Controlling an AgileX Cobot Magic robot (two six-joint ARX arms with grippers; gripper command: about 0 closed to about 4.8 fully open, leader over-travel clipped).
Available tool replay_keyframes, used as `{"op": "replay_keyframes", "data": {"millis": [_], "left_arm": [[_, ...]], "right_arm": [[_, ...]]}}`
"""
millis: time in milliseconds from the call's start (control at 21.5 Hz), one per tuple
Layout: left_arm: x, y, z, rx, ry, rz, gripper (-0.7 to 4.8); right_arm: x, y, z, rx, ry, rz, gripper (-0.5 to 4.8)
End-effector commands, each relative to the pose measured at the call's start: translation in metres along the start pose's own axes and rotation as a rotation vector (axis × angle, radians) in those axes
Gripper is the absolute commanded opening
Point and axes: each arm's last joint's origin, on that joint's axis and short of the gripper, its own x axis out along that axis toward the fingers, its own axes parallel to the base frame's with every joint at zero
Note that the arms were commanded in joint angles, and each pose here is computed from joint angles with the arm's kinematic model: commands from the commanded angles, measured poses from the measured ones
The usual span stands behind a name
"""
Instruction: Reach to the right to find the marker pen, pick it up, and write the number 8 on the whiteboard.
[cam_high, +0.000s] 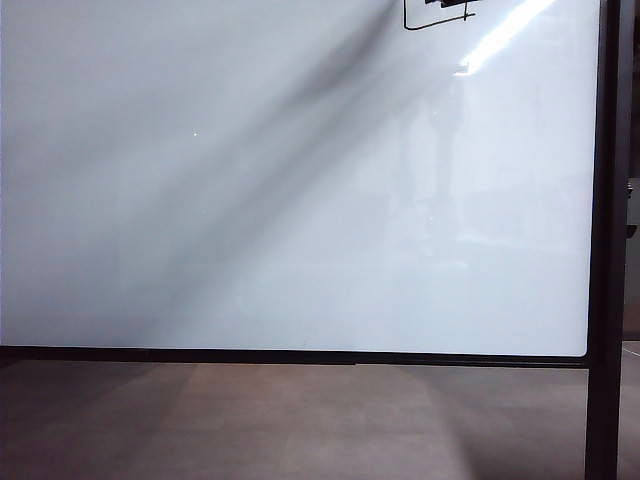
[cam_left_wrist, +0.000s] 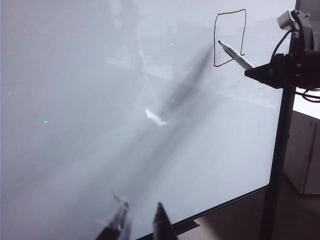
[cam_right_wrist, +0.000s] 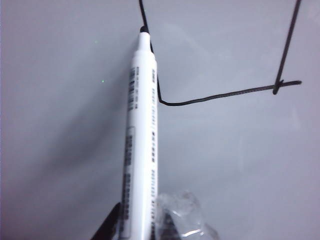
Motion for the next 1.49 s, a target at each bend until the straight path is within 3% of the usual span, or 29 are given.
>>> {"op": "replay_keyframes", "data": {"millis": [46, 650, 976, 1487], "left_arm": [[-0.001, 0.0, 0.002, 0.003, -0.009, 0.002, 0.66], [-0.001, 0.0, 0.001, 0.003, -0.003, 0.001, 0.66], [-0.001, 0.0, 0.001, 0.003, -0.003, 0.001, 0.66], [-0.001, 0.0, 0.001, 0.004, -0.002, 0.001, 0.66]], "right_arm": [[0.001, 0.002, 0.007, 0.01, -0.068, 0.019, -0.07], [0.009, 0.003, 0.007, 0.01, -0.032, 0.028, -0.07], [0.009, -0.003, 0.007, 0.011, -0.03, -0.095, -0.07], [-0.002, -0.029, 0.017, 0.029, -0.04, -0.19, -0.07]]}}
